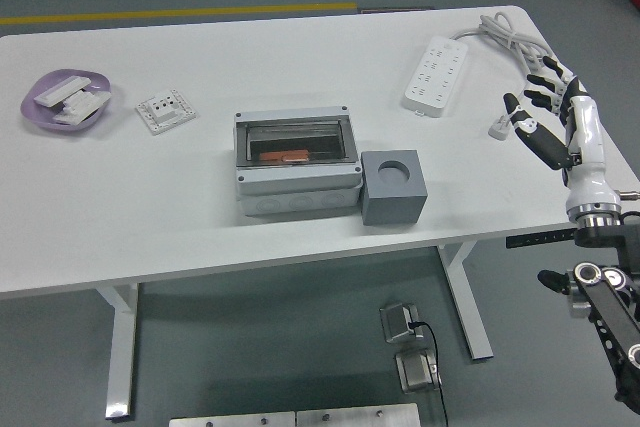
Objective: Pick up the cylinder from the cube,place it in the box,flap close box
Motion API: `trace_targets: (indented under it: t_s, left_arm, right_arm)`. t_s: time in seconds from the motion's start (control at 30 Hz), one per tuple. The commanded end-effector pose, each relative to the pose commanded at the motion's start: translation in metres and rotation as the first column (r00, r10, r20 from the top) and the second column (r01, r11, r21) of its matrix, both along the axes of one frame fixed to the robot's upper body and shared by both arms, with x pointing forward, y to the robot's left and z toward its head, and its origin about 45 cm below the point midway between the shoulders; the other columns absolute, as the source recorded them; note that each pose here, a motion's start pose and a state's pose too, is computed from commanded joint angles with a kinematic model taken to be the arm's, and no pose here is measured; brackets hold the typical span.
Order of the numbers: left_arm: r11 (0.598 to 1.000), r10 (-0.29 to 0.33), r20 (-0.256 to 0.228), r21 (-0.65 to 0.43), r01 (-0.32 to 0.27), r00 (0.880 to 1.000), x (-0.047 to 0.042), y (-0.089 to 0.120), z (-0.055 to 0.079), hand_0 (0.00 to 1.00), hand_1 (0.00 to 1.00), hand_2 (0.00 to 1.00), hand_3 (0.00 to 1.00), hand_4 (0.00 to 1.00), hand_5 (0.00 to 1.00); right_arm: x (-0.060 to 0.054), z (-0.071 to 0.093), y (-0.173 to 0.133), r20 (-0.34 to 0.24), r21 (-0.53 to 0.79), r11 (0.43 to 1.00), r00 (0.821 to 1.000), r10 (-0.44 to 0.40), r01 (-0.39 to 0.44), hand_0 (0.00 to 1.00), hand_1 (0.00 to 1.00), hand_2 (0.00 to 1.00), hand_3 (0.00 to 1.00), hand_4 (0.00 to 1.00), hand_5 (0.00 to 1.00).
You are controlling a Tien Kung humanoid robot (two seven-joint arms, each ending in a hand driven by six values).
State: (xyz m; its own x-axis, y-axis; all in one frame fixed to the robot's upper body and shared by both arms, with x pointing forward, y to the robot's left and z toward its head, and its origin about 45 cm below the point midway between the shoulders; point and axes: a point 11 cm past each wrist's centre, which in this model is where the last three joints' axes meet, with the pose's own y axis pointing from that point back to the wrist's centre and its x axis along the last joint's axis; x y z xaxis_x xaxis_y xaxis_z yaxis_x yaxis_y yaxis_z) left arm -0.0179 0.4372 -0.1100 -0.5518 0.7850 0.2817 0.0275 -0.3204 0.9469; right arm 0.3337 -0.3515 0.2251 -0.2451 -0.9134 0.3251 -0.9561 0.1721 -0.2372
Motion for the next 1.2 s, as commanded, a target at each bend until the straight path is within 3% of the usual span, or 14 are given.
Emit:
trace_targets:
  t_s: [0.03, 0.07, 0.23, 0.27, 0.43, 0.7, 0.87, 1.03, 1.2]
  left_arm:
    - [1.0, -0.003, -0.01, 0.003, 0.003, 1.0, -0.0005, 0.001, 0.001, 0.635, 0.679, 0.676, 0.776, 0.684, 0.755]
    - [1.0, -0.006, -0.021, 0.006, 0.006, 1.0, -0.001, 0.002, 0.001, 0.641, 0.68, 0.675, 0.777, 0.709, 0.629]
    - [0.999, -0.021, -0.094, 0.023, 0.023, 0.995, -0.0074, 0.008, 0.004, 0.641, 0.68, 0.675, 0.777, 0.709, 0.629]
    - [0.999, -0.023, -0.116, 0.028, 0.027, 0.993, -0.0099, 0.009, 0.004, 0.641, 0.68, 0.677, 0.766, 0.698, 0.579]
    - [0.998, -0.016, -0.238, 0.061, 0.031, 0.971, -0.0238, 0.014, 0.009, 0.641, 0.68, 0.677, 0.766, 0.698, 0.579]
    - [0.991, 0.02, -0.392, 0.129, 0.034, 0.92, -0.0408, 0.018, 0.017, 0.639, 0.669, 0.671, 0.791, 0.713, 0.559]
    - [0.984, 0.082, -0.499, 0.177, 0.008, 0.863, -0.0556, 0.019, 0.025, 0.624, 0.659, 0.667, 0.798, 0.722, 0.546]
    - [0.987, 0.096, -0.59, 0.163, 0.003, 0.802, -0.0686, 0.016, 0.031, 0.624, 0.659, 0.667, 0.798, 0.722, 0.546]
    - [0.989, 0.024, -0.612, 0.131, 0.072, 0.79, -0.0693, 0.016, 0.03, 0.614, 0.651, 0.665, 0.819, 0.75, 0.536]
  right_arm:
    - [-0.001, 0.0, -0.002, 0.008, 0.019, 1.0, 1.0, -0.005, 0.004, 0.744, 0.72, 0.768, 0.862, 0.832, 0.422]
    - [-0.002, 0.0, -0.003, 0.015, 0.041, 0.999, 1.0, -0.01, 0.009, 0.754, 0.726, 0.769, 0.848, 0.853, 0.44]
    - [-0.006, -0.003, -0.011, 0.023, 0.103, 0.994, 0.999, -0.039, 0.036, 0.754, 0.726, 0.769, 0.848, 0.853, 0.44]
    - [-0.007, -0.003, -0.012, 0.023, 0.106, 0.994, 0.999, -0.044, 0.041, 0.757, 0.726, 0.76, 0.827, 0.855, 0.441]
    - [-0.01, -0.003, -0.019, 0.027, 0.109, 0.992, 0.997, -0.068, 0.065, 0.757, 0.726, 0.76, 0.827, 0.855, 0.441]
    - [-0.012, -0.001, -0.027, 0.029, 0.103, 0.99, 0.995, -0.1, 0.097, 0.759, 0.726, 0.755, 0.816, 0.852, 0.444]
    - [-0.011, 0.003, -0.029, 0.024, 0.048, 0.993, 0.993, -0.112, 0.111, 0.761, 0.729, 0.754, 0.812, 0.886, 0.481]
    - [-0.011, 0.006, -0.031, 0.021, 0.002, 0.992, 0.992, -0.123, 0.123, 0.761, 0.729, 0.754, 0.812, 0.886, 0.481]
    - [-0.008, 0.007, -0.029, 0.017, -0.014, 0.993, 0.993, -0.12, 0.12, 0.763, 0.73, 0.753, 0.808, 0.889, 0.491]
